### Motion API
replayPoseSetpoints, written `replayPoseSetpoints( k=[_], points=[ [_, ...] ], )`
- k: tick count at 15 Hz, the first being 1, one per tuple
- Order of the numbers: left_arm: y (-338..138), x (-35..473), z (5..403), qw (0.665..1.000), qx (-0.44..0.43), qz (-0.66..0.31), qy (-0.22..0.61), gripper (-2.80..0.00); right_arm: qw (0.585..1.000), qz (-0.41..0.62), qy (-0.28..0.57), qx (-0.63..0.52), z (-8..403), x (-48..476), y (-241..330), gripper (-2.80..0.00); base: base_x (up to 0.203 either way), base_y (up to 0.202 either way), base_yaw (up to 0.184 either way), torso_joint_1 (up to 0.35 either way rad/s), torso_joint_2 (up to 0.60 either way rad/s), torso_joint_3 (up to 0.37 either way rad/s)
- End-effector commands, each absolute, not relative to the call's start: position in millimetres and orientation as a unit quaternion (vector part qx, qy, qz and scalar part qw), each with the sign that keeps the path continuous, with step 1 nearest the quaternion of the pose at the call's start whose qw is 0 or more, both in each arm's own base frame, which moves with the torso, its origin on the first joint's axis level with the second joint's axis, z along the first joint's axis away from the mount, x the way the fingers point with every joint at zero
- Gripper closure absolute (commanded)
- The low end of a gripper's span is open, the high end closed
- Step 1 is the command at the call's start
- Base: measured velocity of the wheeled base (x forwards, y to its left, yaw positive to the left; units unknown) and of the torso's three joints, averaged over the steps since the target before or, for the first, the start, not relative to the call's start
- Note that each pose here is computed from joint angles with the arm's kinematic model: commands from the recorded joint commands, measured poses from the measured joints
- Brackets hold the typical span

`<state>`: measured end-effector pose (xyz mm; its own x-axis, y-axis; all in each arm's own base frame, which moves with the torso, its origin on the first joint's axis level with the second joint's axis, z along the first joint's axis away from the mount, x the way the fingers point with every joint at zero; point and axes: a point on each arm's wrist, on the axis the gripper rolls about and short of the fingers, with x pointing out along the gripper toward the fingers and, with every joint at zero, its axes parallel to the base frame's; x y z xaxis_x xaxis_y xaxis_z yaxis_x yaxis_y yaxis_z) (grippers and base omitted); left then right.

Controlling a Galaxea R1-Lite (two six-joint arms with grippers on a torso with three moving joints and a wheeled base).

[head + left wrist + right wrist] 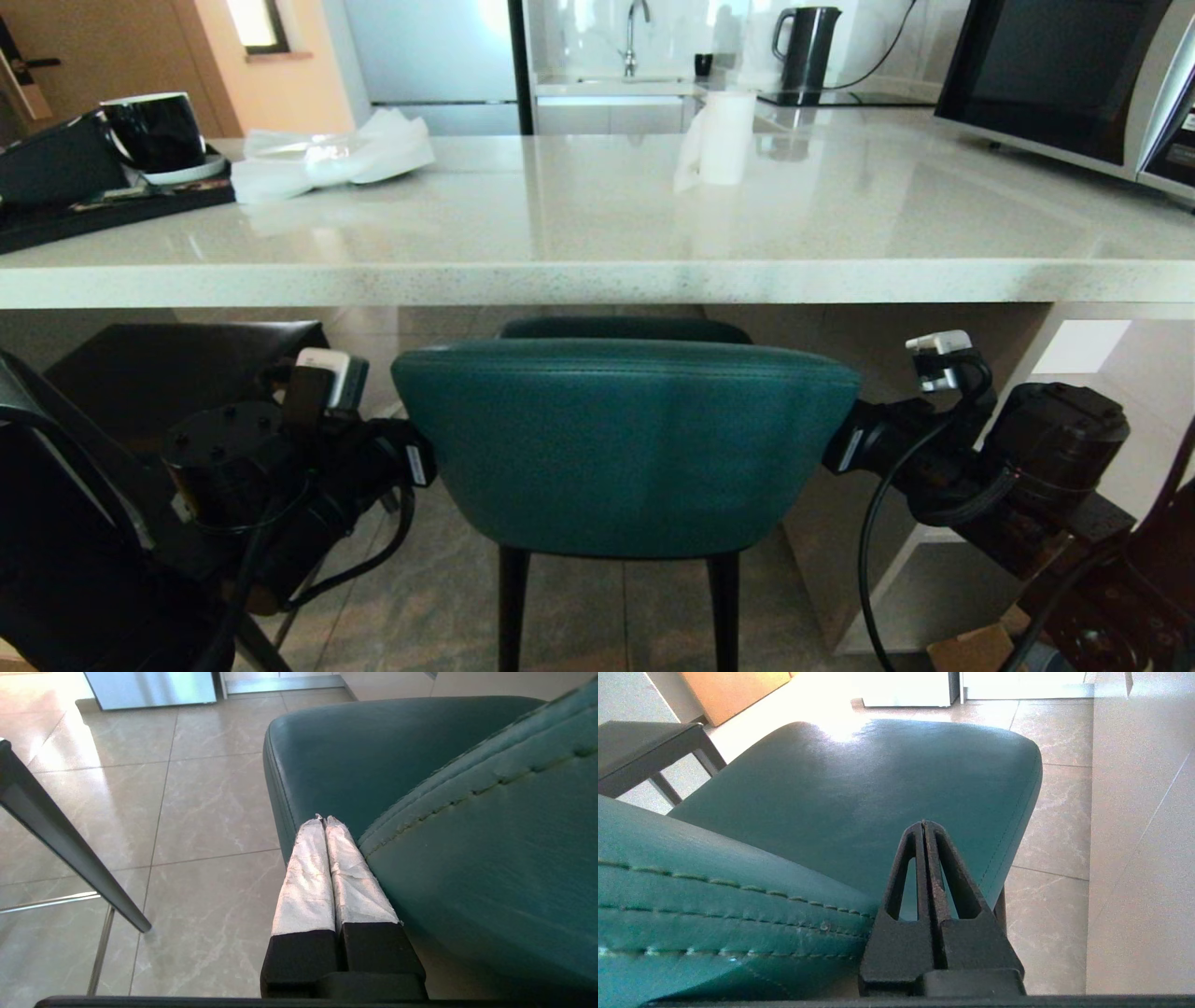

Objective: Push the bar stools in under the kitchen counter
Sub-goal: Pull the blue chair out from under the dining table

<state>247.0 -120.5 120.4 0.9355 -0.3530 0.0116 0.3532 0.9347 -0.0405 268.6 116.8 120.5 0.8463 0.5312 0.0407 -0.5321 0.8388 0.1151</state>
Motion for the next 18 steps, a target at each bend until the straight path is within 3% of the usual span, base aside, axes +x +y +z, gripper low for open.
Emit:
replayPoseSetpoints(
  k=[1, 4, 18],
  points=[
    [-130.2, 240.4, 124.3, 0.979, -0.025, -0.202, -0.014, 0.00, 0.958, 0.279, -0.012, 0.062, 123.3, 266.9, 116.9, 0.00, 0.000, 0.000, 0.000, 0.000, 0.00, 0.000],
    [-133.3, 242.3, 128.7, 0.978, -0.026, -0.205, -0.024, 0.00, 0.959, 0.279, -0.015, 0.056, 124.8, 265.1, 116.1, 0.00, -0.049, 0.000, 0.000, 0.000, 0.00, 0.001],
    [-136.1, 235.6, 125.8, 0.976, -0.023, -0.214, -0.015, 0.00, 0.957, 0.284, -0.025, 0.047, 127.7, 265.1, 121.8, 0.00, -0.195, 0.000, -0.002, 0.002, 0.00, 0.001]
  ],
)
